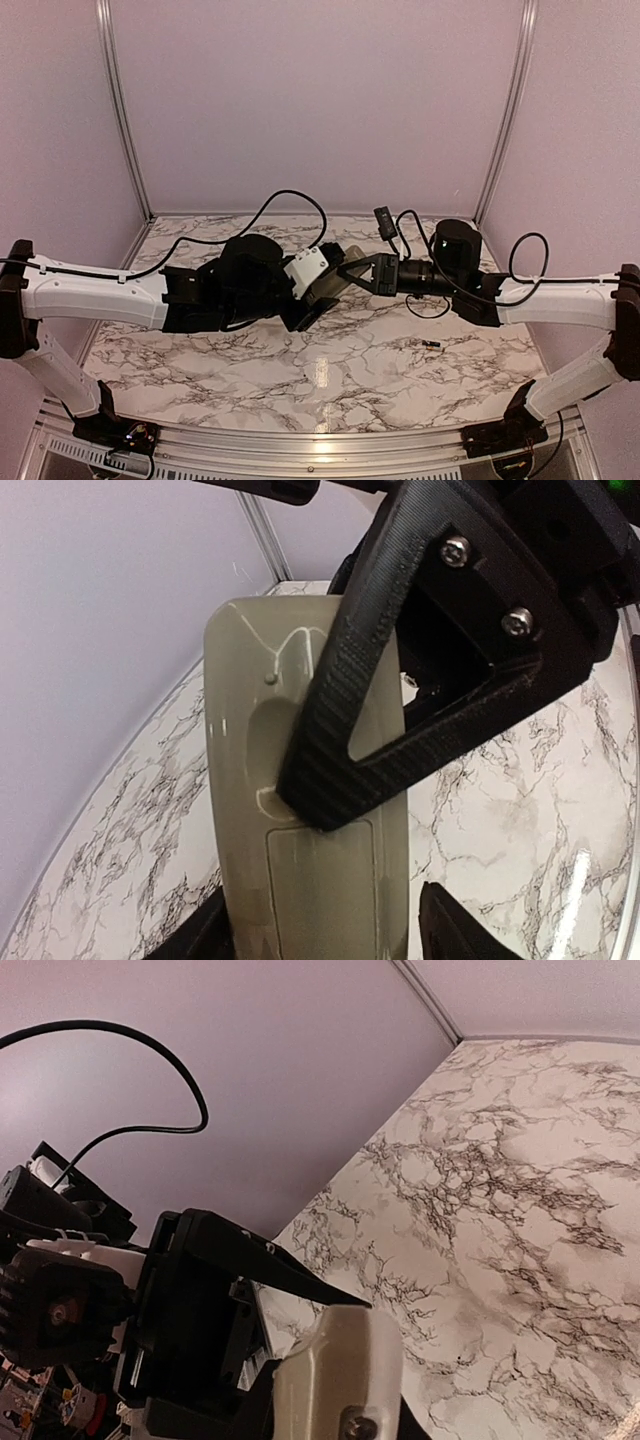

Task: Load the batteries into the remote control
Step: Pass from the left arm to the right, then remove the battery cover from the remote control.

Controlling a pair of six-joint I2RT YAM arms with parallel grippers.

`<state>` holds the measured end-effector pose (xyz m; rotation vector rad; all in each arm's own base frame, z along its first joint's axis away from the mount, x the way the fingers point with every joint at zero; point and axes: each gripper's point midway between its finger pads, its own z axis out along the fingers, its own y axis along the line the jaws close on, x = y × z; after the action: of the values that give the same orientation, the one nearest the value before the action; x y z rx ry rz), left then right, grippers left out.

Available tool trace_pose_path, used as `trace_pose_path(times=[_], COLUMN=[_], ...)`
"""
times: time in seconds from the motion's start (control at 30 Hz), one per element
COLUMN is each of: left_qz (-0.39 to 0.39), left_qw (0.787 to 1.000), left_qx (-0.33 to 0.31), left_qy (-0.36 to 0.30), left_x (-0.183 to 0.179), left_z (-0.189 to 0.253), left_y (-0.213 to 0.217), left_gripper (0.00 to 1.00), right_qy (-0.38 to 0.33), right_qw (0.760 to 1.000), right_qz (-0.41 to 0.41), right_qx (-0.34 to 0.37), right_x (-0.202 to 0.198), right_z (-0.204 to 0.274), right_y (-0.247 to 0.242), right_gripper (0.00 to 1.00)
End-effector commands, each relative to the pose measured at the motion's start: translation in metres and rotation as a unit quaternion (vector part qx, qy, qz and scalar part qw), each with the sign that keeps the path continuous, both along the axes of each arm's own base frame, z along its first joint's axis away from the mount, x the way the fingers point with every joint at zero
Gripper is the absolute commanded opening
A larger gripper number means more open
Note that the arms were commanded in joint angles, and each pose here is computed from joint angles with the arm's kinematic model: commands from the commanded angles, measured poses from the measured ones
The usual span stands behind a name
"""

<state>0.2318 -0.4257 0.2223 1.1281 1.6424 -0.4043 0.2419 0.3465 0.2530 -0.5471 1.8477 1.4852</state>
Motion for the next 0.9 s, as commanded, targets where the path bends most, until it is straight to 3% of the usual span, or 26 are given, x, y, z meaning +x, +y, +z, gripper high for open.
trace_pose_path(times=[0.0, 0.1, 0.23, 0.63, 0.87], left_qz=[-0.020, -0.015, -0.033, -0.163, -0.220], left_qw=[1.000, 1.000, 0.998, 0.964, 0.940], left_qx=[-0.004, -0.001, 0.015, 0.144, 0.193], left_qy=[0.008, -0.008, -0.054, -0.151, -0.176], left_x=[-0.018, -0.022, -0.033, -0.087, -0.107], left_z=[0.002, 0.011, 0.022, -0.002, -0.025], left_y=[0.014, 0.032, 0.058, 0.071, 0.060], left_gripper=[0.71, 0.83, 0.85, 0.72, 0.61], right_qy=[-0.014, -0.014, -0.003, 0.117, 0.143], right_qw=[1.000, 1.000, 0.999, 0.982, 0.973], right_qz=[-0.007, 0.008, 0.046, 0.149, 0.173], right_qx=[0.002, -0.005, -0.022, -0.027, -0.046], right_x=[0.009, 0.006, -0.004, -0.032, -0.041], right_z=[0.008, 0.008, 0.000, -0.036, -0.053], right_y=[-0.006, -0.005, -0.001, 0.012, 0.022], right_gripper=[0.00, 0.00, 0.00, 0.00, 0.00])
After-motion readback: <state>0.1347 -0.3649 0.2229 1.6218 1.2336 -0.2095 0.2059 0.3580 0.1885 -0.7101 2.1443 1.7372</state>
